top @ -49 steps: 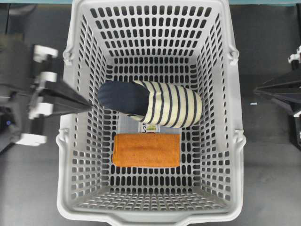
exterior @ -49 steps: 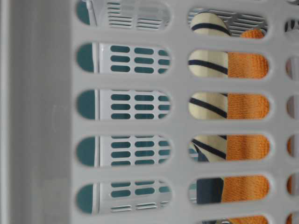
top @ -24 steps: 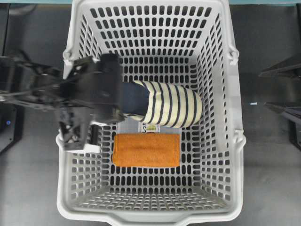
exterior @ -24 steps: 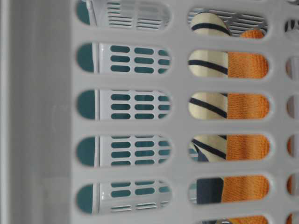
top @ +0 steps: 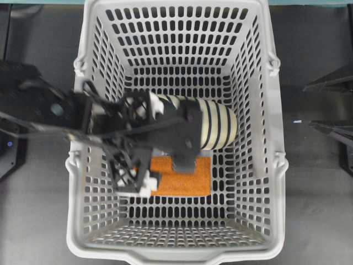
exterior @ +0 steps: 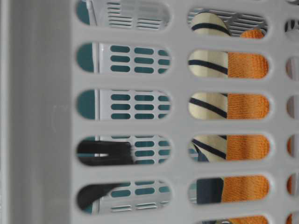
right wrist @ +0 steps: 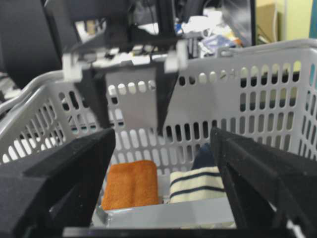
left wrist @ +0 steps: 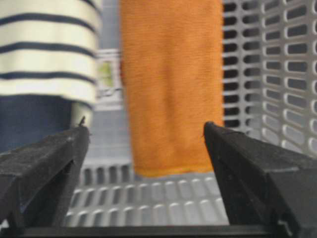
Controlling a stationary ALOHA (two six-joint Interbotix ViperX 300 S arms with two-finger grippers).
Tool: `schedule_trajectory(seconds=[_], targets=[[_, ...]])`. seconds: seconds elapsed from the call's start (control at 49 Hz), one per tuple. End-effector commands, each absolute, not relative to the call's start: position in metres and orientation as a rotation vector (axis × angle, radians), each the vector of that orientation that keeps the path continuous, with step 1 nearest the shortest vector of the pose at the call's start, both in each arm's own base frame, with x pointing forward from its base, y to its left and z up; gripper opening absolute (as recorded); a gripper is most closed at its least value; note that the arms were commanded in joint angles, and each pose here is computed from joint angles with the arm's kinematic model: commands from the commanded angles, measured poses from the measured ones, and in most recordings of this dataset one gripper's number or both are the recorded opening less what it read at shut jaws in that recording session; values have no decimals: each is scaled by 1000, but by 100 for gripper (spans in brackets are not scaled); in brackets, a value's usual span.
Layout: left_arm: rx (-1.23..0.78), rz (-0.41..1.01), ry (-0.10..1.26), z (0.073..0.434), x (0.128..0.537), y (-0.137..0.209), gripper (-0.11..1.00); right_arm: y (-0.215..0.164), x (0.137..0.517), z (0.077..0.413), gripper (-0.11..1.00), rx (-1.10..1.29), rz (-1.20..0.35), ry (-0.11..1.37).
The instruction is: Pick up the orange cloth from the shopping basket with the left arm.
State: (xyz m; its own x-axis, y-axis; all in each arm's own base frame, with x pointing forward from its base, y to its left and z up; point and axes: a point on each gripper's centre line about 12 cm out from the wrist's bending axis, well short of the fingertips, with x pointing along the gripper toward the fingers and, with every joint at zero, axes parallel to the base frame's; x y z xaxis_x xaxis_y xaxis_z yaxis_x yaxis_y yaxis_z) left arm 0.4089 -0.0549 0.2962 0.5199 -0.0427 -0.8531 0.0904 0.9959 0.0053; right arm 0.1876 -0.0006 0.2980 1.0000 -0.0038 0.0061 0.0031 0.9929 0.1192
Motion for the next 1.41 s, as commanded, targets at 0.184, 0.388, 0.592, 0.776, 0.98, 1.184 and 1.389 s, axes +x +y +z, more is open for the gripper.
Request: schedule_trajectory(seconds=[0.184,0.388,0.592,0.776,0.98,1.184,1.389], targets=[[25,-70,1055,269,434,-67,89,-1,189,306,74,126,-4,-25],[-17,-50,1060,252,442,-70,89,-1,189,305,74,126,-4,-25],[-13,-43,1104,226,447,-71,89,-1,189,304,74,124,-3,-22],[-9,-44,1130,208,450,-71,89,-1,189,303,74,124,-5,-20],[-5,-40,1154,200,444,-70,88,-1,188,302,74,124,-5,-19],[-2,-42,1165,199,441,-70,61,-1,188,303,74,124,-6,-23],[8,-53,1105,228,442,-67,16,-1,186,305,74,123,-4,-32]])
